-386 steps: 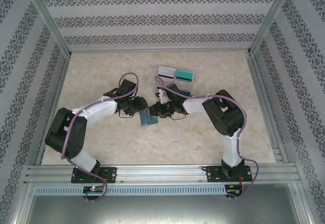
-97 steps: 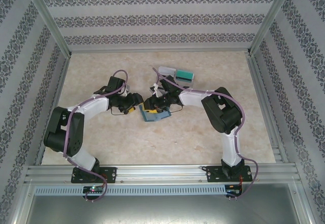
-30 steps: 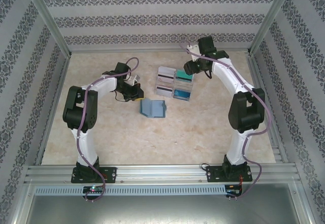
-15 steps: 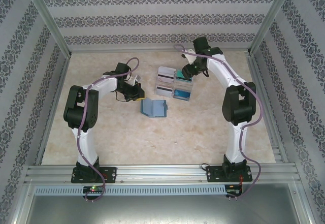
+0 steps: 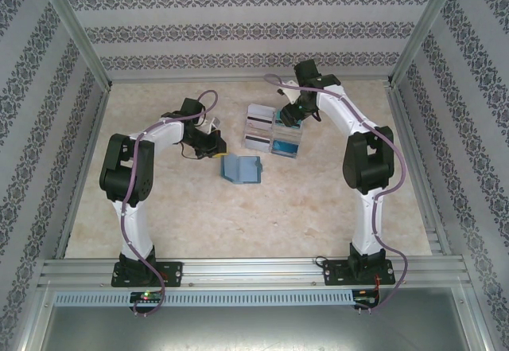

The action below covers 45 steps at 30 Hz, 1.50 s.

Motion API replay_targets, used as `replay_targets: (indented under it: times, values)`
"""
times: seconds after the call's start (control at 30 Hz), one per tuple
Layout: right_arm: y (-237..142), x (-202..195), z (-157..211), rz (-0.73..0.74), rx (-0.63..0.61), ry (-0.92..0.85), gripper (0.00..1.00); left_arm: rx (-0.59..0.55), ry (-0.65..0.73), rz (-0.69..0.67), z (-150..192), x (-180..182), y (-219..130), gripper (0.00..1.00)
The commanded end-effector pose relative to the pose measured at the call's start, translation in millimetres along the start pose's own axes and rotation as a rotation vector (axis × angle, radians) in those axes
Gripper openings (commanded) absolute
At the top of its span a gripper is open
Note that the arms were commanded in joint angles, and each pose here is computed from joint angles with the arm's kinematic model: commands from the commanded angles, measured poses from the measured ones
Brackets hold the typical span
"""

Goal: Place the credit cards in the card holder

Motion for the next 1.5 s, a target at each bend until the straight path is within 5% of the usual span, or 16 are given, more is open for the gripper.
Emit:
replay_targets:
  times: [0.0,1.47]
  values:
    - [0,-8,-2,0.037,0.015,0.001,0.6,-0.011,-0.009,0.034,-7,-2,-2,0.01]
    - [-28,-18,-14,0.048,-0.068,0.048,0.45,-0.017,-0.015,0.051,-7,-6,-3,0.01]
Point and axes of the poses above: each hand's point on the last joint's axis, 136 mm out from that joint toward the fingers, its own y axis out along the fingers, its own x axis along the line the jaws close on, z = x × y, the point moved 2 cm from there along -y, back along the fingers, and after that the axes turned 7 degrees about -y, right-handed, at the moved point
